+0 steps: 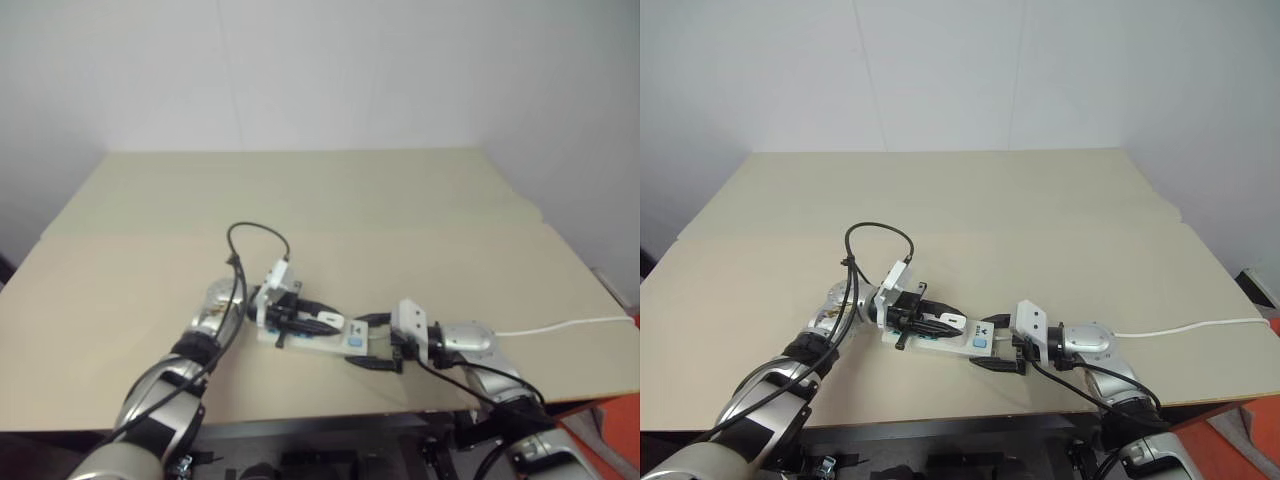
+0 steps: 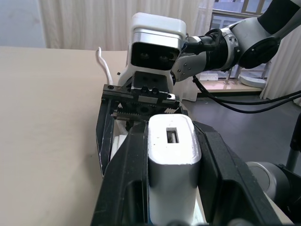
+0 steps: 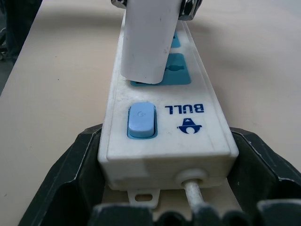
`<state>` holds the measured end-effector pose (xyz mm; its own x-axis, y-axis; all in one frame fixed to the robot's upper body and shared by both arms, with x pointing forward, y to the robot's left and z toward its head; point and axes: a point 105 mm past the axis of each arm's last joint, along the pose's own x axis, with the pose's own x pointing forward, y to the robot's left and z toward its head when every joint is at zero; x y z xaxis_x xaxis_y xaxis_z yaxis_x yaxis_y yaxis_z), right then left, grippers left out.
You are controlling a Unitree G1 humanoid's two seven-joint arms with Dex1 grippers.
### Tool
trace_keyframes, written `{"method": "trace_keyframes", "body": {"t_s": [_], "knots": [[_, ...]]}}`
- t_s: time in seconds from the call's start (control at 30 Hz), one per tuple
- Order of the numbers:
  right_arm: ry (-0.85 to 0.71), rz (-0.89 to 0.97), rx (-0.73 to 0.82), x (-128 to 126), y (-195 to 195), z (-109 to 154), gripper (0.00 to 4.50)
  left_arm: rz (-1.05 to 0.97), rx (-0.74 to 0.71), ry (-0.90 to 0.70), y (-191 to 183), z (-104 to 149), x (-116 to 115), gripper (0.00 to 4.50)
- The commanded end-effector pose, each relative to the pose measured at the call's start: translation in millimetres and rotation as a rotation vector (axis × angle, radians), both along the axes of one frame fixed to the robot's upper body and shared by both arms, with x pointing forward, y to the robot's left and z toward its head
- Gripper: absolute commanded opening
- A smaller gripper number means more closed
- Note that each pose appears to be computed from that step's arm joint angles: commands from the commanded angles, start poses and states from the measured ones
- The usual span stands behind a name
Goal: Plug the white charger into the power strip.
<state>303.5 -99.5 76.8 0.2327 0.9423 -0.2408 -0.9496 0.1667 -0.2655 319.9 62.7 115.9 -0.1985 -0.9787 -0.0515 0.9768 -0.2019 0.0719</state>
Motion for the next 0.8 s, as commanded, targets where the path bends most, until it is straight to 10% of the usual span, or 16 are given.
{"method": "trace_keyframes", "body": {"t_s": [0.03, 0.7, 0.8], "knots": [[0.037, -0.016, -0.063, -4.2, -12.3, -15.3, 3.43, 0.070, 0.149, 0.004, 31.1, -26.8, 1.6, 1.02], [0.031, -0.021, -0.065, -0.9, -10.9, -14.8, 3.43, 0.069, 0.169, 0.038, 30.1, -31.3, 1.9, 1.02], [0.031, -0.021, -0.064, -1.2, -10.6, -14.9, 3.43, 0.078, 0.146, 0.044, 29.4, -29.1, 3.0, 2.04]]}}
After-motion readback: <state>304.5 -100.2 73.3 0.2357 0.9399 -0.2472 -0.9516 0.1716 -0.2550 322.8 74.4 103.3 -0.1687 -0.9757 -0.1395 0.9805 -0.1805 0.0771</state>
